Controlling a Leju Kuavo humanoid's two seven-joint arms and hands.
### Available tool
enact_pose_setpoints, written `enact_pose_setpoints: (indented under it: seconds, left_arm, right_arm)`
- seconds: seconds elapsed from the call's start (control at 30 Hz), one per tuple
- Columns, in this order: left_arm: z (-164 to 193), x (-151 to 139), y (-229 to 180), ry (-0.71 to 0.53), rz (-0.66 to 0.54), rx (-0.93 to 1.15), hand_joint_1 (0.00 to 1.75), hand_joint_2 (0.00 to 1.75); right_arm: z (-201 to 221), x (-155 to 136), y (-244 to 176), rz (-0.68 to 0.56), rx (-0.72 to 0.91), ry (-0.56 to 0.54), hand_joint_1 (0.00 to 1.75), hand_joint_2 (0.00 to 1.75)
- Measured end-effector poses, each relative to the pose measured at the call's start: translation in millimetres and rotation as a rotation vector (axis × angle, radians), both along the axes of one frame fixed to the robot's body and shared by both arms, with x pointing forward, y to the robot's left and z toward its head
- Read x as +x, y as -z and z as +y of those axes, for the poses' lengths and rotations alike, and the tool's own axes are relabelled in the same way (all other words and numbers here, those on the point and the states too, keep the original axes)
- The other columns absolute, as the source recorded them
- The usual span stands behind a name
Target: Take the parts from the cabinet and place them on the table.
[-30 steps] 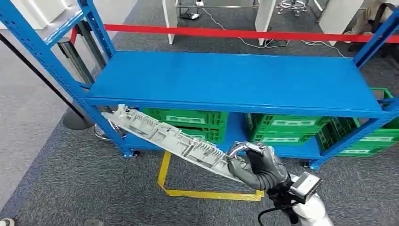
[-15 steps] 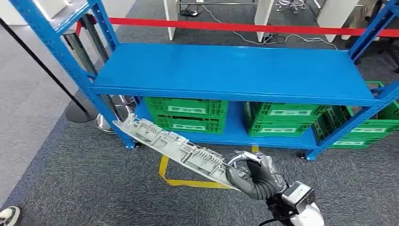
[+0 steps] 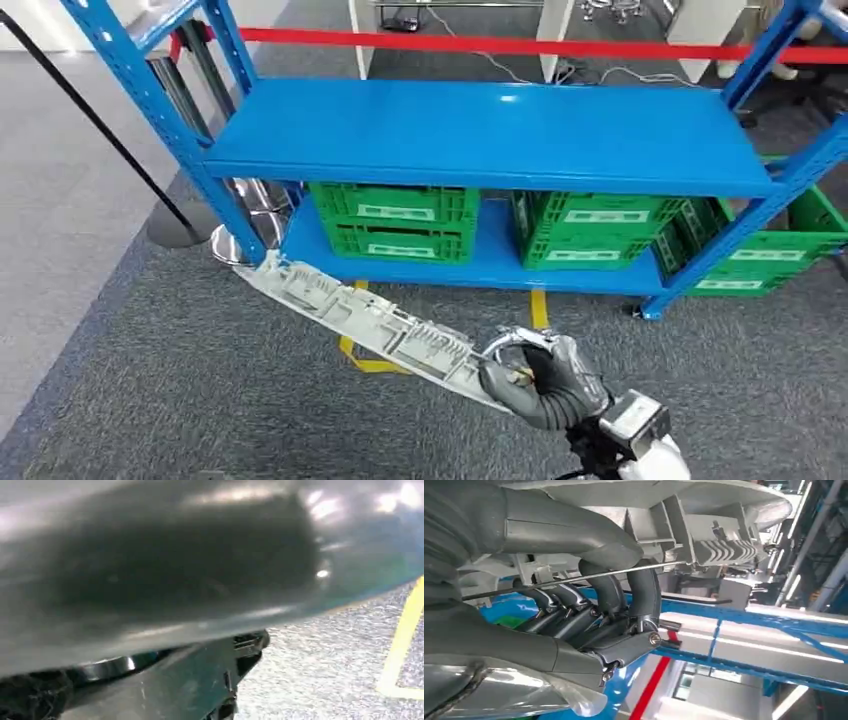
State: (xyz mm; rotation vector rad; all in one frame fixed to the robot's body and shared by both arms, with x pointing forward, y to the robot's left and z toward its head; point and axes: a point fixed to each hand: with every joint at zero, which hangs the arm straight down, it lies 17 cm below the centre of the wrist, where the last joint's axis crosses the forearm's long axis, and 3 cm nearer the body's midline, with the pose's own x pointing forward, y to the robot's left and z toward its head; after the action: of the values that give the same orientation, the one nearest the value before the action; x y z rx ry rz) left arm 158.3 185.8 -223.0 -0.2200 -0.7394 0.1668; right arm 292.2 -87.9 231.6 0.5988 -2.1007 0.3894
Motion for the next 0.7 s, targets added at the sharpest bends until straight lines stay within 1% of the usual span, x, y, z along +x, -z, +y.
enact_pose_setpoints:
  seconds: [0.13,0.33,0.43,0.47,0.53,0.63,0.7]
  left_arm:
    - [0.8,2.3,-1.0,-0.004,-0.008,0.000,0.00,0.00]
    - [9.6,9.9,-2.5,-0.051,-0.024,0.014,0.00,0.00]
    - [18.5,17.0,-2.0,-0.107,-0.019,0.027,0.00,0.00]
    - [19.0,17.2,-1.1,-0.113,-0.012,0.031,0.00,0.00]
    - [20.8,13.4,2.0,-0.121,0.009,0.041,0.00,0.00]
    - [20.9,14.2,2.4,-0.124,0.011,0.048,0.00,0.00]
    - [20.9,13.4,2.6,-0.120,0.011,0.052,0.00,0.00]
  right_arm:
    - [4.7,5.3,-7.8,-0.025,-0.014,-0.002,1.75,1.75]
    - [15.9,17.2,-16.4,-0.071,-0.072,0.066,1.75,1.75]
    - [18.9,28.0,-14.4,-0.079,-0.143,0.164,1.75,1.75]
    - [19.6,29.0,-15.2,-0.083,-0.147,0.179,1.75,1.75]
    - [19.9,29.6,-17.6,-0.098,-0.150,0.200,1.75,1.75]
    - [19.6,30.0,-24.4,-0.127,-0.139,0.214,1.75,1.75]
    - [19.2,30.8,-24.8,-0.124,-0.133,0.222,1.75,1.75]
